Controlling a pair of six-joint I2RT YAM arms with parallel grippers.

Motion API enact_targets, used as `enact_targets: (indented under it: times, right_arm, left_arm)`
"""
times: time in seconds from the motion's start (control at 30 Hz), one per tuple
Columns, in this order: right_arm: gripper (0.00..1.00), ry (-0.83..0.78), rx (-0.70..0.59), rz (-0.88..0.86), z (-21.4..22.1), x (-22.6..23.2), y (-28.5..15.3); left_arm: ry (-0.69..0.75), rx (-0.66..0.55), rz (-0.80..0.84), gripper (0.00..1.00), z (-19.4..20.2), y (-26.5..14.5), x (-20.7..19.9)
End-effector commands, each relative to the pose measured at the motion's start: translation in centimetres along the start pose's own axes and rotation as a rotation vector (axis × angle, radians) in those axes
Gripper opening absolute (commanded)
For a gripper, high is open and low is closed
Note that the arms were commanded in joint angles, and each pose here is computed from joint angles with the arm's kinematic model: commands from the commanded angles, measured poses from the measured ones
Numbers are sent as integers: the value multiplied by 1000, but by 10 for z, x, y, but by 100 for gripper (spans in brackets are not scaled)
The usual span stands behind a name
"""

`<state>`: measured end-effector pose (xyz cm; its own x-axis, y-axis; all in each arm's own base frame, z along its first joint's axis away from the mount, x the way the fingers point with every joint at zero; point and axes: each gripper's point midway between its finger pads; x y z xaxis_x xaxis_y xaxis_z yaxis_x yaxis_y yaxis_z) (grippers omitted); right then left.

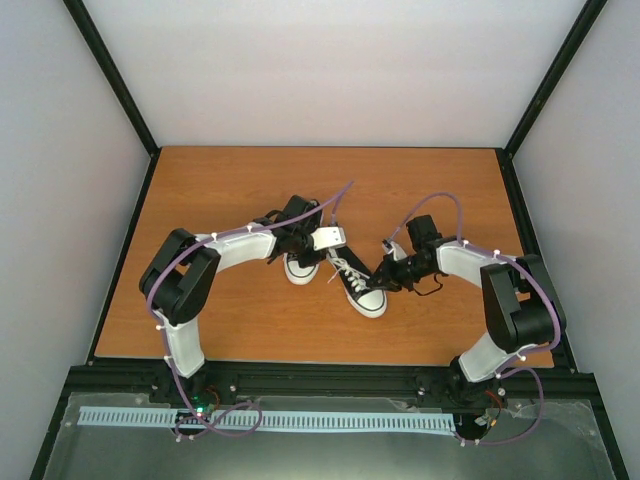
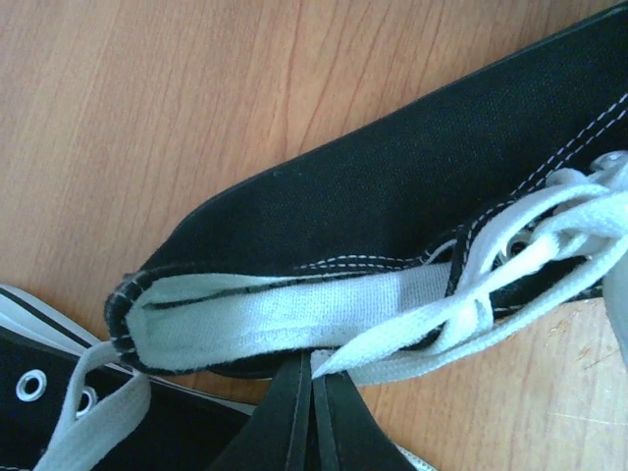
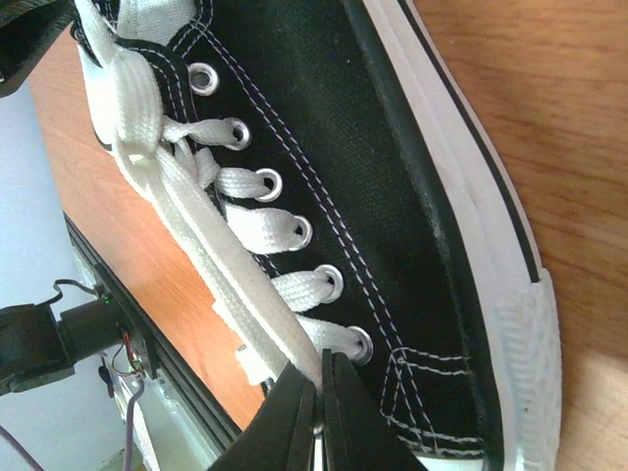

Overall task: Tie the shoes
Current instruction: Tie the shoelace on the shoe.

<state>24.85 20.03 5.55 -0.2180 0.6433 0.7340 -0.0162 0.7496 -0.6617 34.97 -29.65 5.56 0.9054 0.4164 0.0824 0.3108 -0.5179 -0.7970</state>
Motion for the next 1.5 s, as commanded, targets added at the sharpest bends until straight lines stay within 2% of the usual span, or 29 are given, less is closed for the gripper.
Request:
enact_targets:
  times: [0.0,0.23,0.77,0.97,1.2,1.47]
  right_arm:
    - [3,-18,-9,10,-4,4,-2]
    - [3,10,32,34,17,-9,3]
    - [3,34,54,49,34,-20,9]
    - [3,-61,-34,36,-23,11,-16]
    - [3,-43,-52,113,-40,-10,-18]
    - [3,-17,-85,151,-57,-32,-15]
  left_arm:
    - [49,-50,-58,1,-19,-6,20]
    - [64,-28,-142,1,-9,6,36]
    - [51,-5,-165,1,-5,14,43]
    - [67,22,-38,1,-20,-13,19]
    - [21,135,60,1,17,-26,-18]
    - [-36,189,182,1,34,-30,-53]
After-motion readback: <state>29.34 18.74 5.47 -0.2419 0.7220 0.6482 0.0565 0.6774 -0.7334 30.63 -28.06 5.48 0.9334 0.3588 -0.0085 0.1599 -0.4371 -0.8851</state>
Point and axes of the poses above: each gripper's point midway between its finger pads, its own y axis out along the fingers, its own x axis along the line the jaws close on, z = x × y, and after that the axes turned 10 degrees about -y, right-handed
